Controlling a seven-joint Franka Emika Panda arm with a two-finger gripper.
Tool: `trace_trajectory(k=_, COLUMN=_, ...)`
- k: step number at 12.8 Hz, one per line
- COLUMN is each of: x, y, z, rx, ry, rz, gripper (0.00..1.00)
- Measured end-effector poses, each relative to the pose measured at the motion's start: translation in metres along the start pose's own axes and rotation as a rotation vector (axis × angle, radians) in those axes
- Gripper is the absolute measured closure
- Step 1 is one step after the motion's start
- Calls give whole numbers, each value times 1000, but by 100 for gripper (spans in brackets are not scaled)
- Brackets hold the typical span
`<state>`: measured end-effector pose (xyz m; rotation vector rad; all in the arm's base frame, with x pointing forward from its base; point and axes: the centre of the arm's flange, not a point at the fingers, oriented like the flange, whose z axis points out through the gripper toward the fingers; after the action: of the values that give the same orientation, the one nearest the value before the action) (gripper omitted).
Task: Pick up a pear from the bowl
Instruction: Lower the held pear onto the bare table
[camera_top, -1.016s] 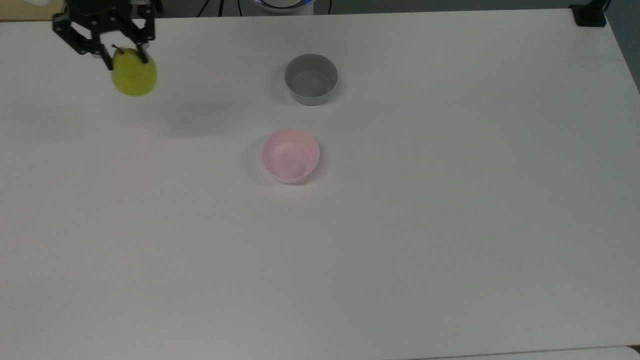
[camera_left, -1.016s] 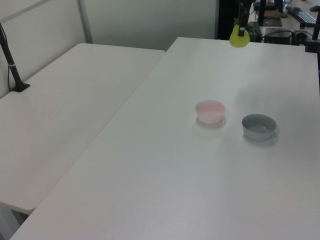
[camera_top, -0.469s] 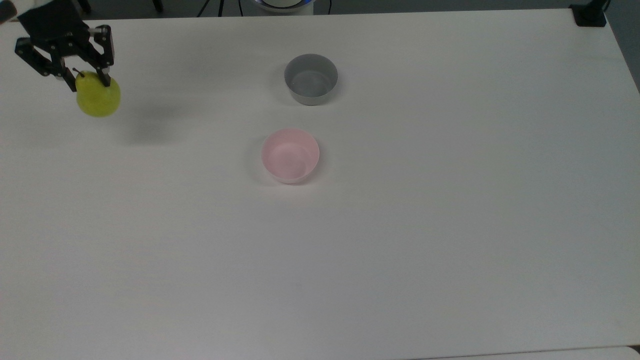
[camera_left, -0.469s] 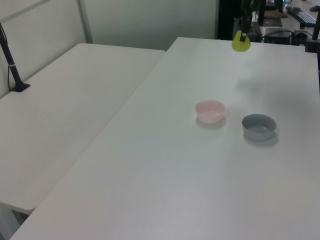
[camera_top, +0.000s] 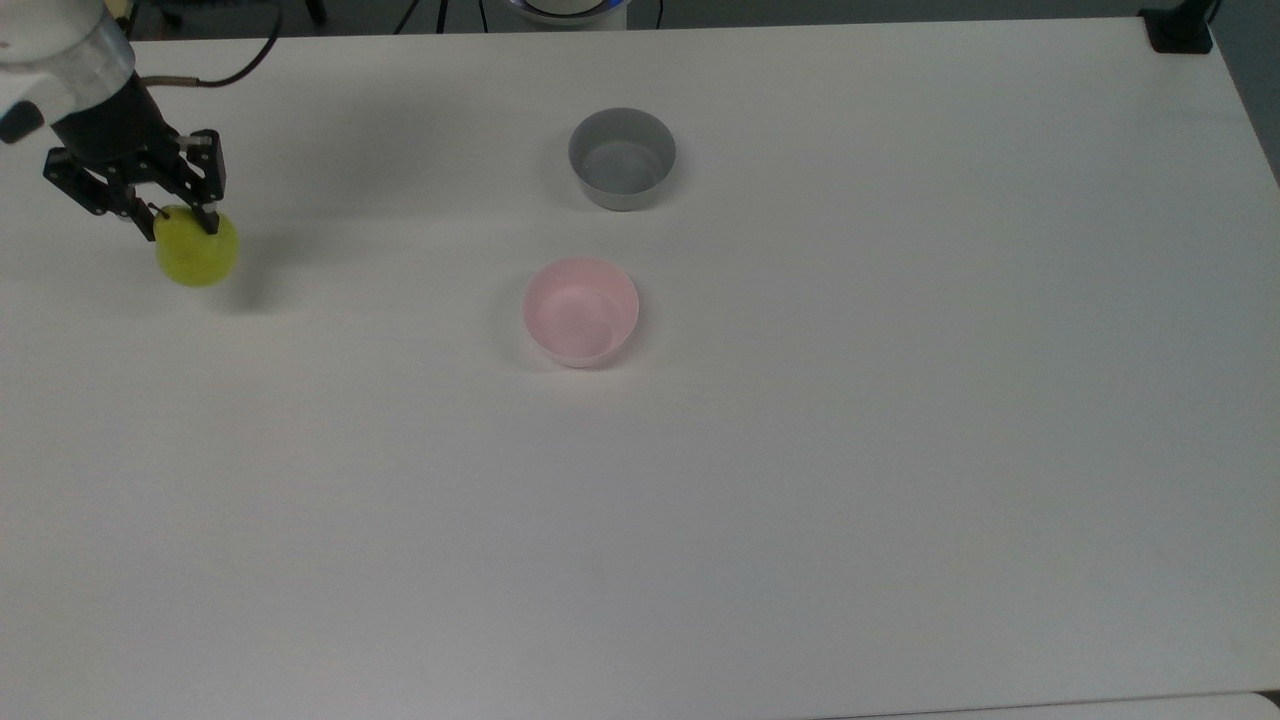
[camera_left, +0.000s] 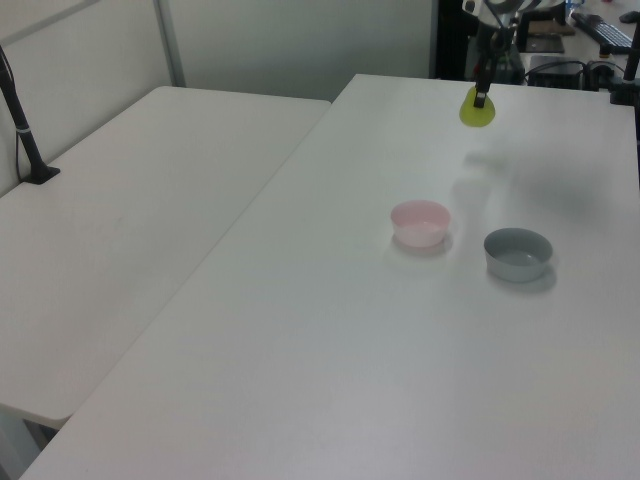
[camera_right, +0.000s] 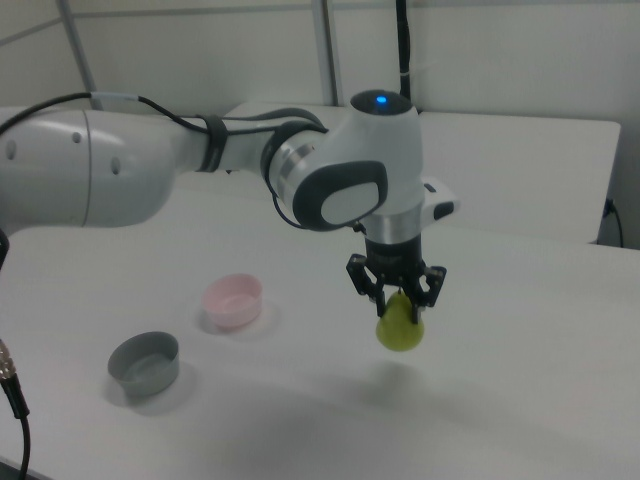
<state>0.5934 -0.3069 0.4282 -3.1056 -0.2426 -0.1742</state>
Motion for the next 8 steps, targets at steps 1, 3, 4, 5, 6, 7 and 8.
trace_trajectory(k=1, x=-1, y=2, z=10, rx=5, ry=-8, rz=7, gripper=47)
trace_trajectory(k=3, x=-2, y=8, z=32, rx=9, ry=-17, rz=21, gripper=47)
trace_trajectory(k=4, x=-2, y=9, z=42, rx=5, ry=-19, rz=23, gripper=47)
trace_trajectory(k=5, x=-1, y=9, z=52, rx=1, ry=-23, rz=23, gripper=47)
trace_trajectory(k=6, x=-2, y=10, z=60, rx=0, ry=-29, rz=24, gripper=47)
trace_trajectory(k=7, x=-2, y=10, z=68, rx=3, ry=-39, rz=25, gripper=47)
trace_trajectory(k=8, x=-1, y=10, z=70, rx=3, ry=-40, rz=25, gripper=48)
